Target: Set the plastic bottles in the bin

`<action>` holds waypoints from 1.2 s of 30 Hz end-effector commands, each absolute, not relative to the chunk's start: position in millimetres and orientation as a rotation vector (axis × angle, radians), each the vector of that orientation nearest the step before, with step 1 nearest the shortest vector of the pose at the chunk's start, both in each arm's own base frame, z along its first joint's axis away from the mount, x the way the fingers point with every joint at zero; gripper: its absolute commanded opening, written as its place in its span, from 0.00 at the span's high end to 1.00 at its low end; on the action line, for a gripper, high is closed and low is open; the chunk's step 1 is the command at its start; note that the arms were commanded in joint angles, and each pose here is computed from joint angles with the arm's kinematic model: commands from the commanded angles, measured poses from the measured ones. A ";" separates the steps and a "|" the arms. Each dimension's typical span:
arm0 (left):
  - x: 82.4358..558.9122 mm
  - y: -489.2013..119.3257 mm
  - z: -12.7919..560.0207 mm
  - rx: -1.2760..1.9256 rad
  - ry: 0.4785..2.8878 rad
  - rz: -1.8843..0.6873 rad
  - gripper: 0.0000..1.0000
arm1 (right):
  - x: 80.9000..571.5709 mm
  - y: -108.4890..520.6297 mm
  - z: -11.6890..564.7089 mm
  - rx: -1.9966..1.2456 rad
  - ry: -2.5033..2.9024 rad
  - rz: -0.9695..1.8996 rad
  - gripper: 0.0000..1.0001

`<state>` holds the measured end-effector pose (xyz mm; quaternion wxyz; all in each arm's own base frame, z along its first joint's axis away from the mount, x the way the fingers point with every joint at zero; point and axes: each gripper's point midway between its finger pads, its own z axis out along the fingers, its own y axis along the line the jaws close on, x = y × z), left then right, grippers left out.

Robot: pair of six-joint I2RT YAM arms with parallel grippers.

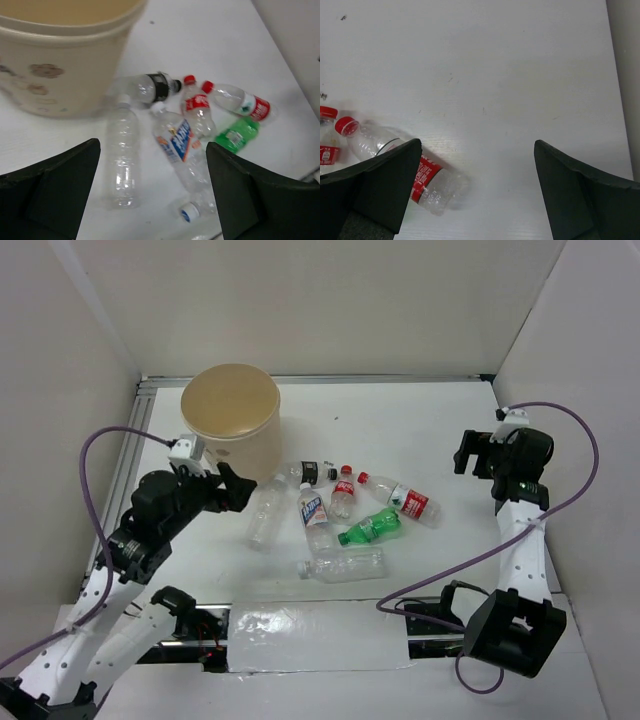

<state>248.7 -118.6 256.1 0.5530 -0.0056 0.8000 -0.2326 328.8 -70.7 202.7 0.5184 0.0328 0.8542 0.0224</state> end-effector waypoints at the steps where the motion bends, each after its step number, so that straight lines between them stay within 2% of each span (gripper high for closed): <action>1: 226.2 -155.4 238.9 0.138 2.002 -0.698 0.00 | 319.1 -70.1 216.1 0.037 2.051 0.017 0.00; 6: 212.4 -194.4 209.8 0.262 2.121 -0.688 0.00 | 312.6 -59.7 213.8 -0.068 2.082 0.050 0.00; 9: 206.2 -217.2 202.7 0.321 2.157 -0.667 0.06 | 310.3 -70.4 209.2 -0.058 2.116 -0.016 0.00; 12: 203.5 -237.2 192.2 0.360 2.195 -0.611 0.38 | 303.1 -62.3 194.1 -0.161 2.166 0.017 0.00; 13: 201.8 -238.8 184.5 0.343 2.222 -0.584 0.50 | 300.8 -57.8 189.5 -0.179 2.175 0.043 0.28; 14: 200.4 -242.3 174.8 0.331 2.256 -0.537 0.59 | 299.1 -53.1 188.4 -0.191 2.170 0.068 0.93; 15: 198.1 -245.7 169.4 0.350 2.271 -0.529 0.57 | 298.2 -52.7 191.7 -0.193 2.158 0.063 0.93; 16: 201.8 -242.2 163.8 0.295 2.289 -0.493 0.45 | 296.9 -50.0 187.8 -0.198 2.164 0.080 1.00; 17: 203.5 -242.2 158.8 0.275 2.304 -0.477 0.12 | 296.2 -47.3 191.6 -0.207 2.148 0.089 0.84; 18: 207.4 -237.4 153.1 0.239 2.314 -0.429 0.03 | 295.3 -41.9 189.1 -0.220 2.147 0.124 0.64; 19: 208.9 -235.2 141.8 0.206 2.348 -0.386 0.00 | 295.4 -40.3 189.4 -0.225 2.143 0.134 0.42; 21: 215.9 -228.8 137.6 0.159 2.353 -0.328 0.00 | 297.1 -37.6 191.8 -0.248 2.126 0.146 0.06; 22: 219.9 -222.8 135.1 0.132 2.347 -0.279 0.00 | 297.2 -37.9 191.8 -0.258 2.125 0.140 0.00; 28: 264.2 -181.8 123.0 0.021 2.324 -0.085 0.00 | 299.4 -29.5 186.7 -0.289 2.127 0.209 0.00; 30: 269.3 -168.3 100.6 0.037 2.367 -0.001 0.00 | 299.4 -25.4 187.9 -0.301 2.117 0.235 0.00; 36: 284.6 -164.5 55.1 0.104 2.462 0.034 0.00 | 301.8 -17.8 187.0 -0.362 2.110 0.272 0.00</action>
